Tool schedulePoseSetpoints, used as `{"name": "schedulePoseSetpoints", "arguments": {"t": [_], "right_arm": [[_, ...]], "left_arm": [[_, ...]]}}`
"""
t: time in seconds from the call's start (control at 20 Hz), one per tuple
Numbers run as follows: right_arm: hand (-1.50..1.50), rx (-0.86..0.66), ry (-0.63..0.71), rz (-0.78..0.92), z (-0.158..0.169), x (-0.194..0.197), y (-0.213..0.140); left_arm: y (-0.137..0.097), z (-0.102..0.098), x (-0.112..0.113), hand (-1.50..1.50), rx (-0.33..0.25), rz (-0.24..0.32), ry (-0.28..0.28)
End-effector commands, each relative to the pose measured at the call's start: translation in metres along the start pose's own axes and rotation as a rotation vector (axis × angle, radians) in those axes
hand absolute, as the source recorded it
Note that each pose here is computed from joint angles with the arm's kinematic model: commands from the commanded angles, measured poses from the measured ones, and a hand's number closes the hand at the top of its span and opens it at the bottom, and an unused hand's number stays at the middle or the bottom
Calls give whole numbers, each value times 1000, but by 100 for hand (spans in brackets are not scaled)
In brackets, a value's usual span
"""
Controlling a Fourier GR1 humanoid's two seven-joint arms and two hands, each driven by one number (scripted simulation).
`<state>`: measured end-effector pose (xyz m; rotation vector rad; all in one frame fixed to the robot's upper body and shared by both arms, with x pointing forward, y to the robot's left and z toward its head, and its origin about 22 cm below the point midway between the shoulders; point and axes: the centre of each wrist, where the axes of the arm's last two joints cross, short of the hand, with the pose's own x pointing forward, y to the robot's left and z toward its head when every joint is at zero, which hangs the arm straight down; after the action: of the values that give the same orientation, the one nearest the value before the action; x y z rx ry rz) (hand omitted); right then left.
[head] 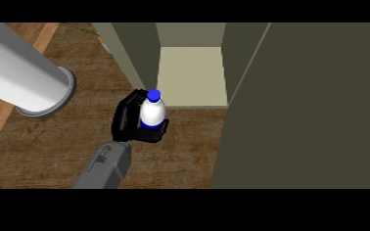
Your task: Pick up the bottled water, place it into the cabinet and close the cabinet
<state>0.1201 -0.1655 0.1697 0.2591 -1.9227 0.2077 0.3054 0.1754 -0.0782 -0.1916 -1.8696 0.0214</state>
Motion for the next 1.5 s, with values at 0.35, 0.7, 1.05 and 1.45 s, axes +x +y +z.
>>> {"name": "schedulePoseSetpoints", "arguments": {"t": [0.35, 0.7, 1.05, 1.45], "right_arm": [[-150, -20, -59, 31, 28, 37, -14], [-150, -11, -51, 36, 29, 22, 1], [-150, -16, -39, 31, 16, 10, -11], [-150, -10, -37, 18, 23, 11, -13]], "left_arm": [[-79, -34, 57, 150, 4, 55, 13], [-110, -73, 70, 150, 23, -68, 7], [-114, -94, 68, 150, 108, -83, 107], [-96, -117, 53, 150, 203, -127, 118]]}}
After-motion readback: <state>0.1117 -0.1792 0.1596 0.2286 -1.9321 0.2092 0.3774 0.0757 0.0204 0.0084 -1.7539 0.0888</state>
